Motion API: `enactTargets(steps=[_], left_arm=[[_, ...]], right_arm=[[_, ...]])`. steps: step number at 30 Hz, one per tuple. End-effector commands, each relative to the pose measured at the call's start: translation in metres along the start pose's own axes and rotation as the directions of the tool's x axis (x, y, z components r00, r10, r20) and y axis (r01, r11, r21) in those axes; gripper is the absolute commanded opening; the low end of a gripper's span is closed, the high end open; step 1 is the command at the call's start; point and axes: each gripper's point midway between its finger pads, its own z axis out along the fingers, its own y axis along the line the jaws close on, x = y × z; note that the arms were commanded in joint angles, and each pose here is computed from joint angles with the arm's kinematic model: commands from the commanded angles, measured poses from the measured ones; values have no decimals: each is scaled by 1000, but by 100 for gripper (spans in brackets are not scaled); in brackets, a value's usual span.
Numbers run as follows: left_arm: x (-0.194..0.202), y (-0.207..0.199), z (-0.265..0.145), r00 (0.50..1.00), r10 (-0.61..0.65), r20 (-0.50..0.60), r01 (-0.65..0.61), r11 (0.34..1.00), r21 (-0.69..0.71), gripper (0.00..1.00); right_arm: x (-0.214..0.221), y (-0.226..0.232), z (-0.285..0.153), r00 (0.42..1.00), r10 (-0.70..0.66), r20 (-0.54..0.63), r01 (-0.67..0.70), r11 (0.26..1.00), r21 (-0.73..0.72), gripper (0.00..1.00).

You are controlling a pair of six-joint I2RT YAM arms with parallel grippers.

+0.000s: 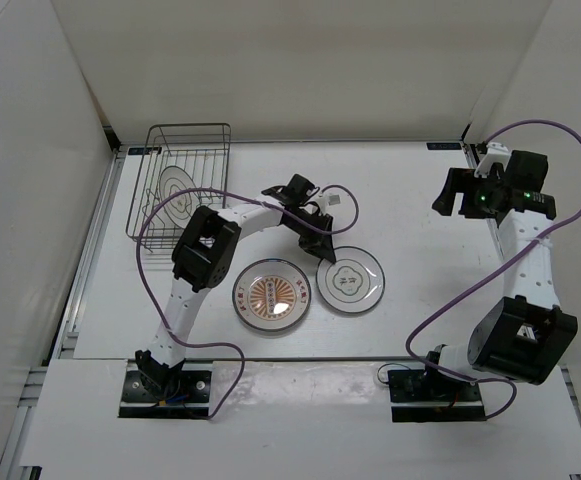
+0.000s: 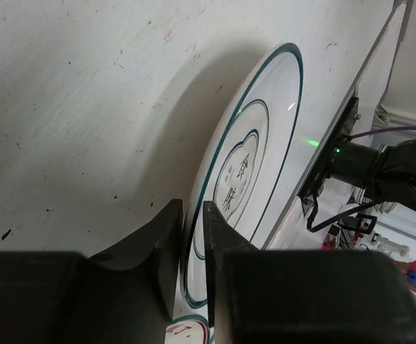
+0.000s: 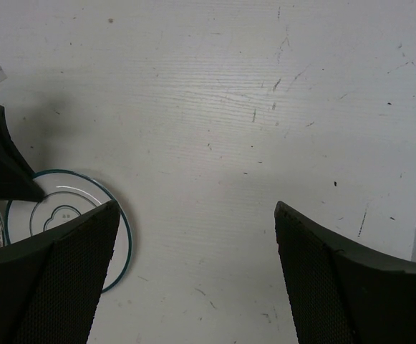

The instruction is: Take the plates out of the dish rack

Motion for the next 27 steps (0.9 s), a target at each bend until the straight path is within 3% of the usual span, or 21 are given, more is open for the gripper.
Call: enactTargets(steps=[1, 10, 19, 25, 26, 27], left_arm=[[-12, -22, -11, 998, 53, 20, -54, 998, 14, 31], [-9, -25, -7, 999, 50, -6, -50, 998, 26, 58], [-3, -19, -11, 999, 45, -27, -46, 998, -31, 71], [-2, -9, -19, 998, 48, -31, -51, 991, -125, 90], [1, -11, -19, 997, 58, -40, -63, 989, -133, 100], [1, -6, -22, 997, 60, -38, -66, 983, -171, 100]], right_arm=[[-1, 2, -3, 1000, -12, 16, 12, 1000, -15, 90], [2, 3, -6, 1000, 8, 13, -8, 1000, -27, 90], [1, 4, 0, 1000, 9, 10, -8, 999, -51, 90], [0, 6, 1, 1000, 15, 9, -15, 997, -70, 90], [-1, 5, 2, 1000, 14, 11, -13, 997, -73, 90], [-1, 6, 2, 1000, 18, 10, -17, 997, -80, 90]])
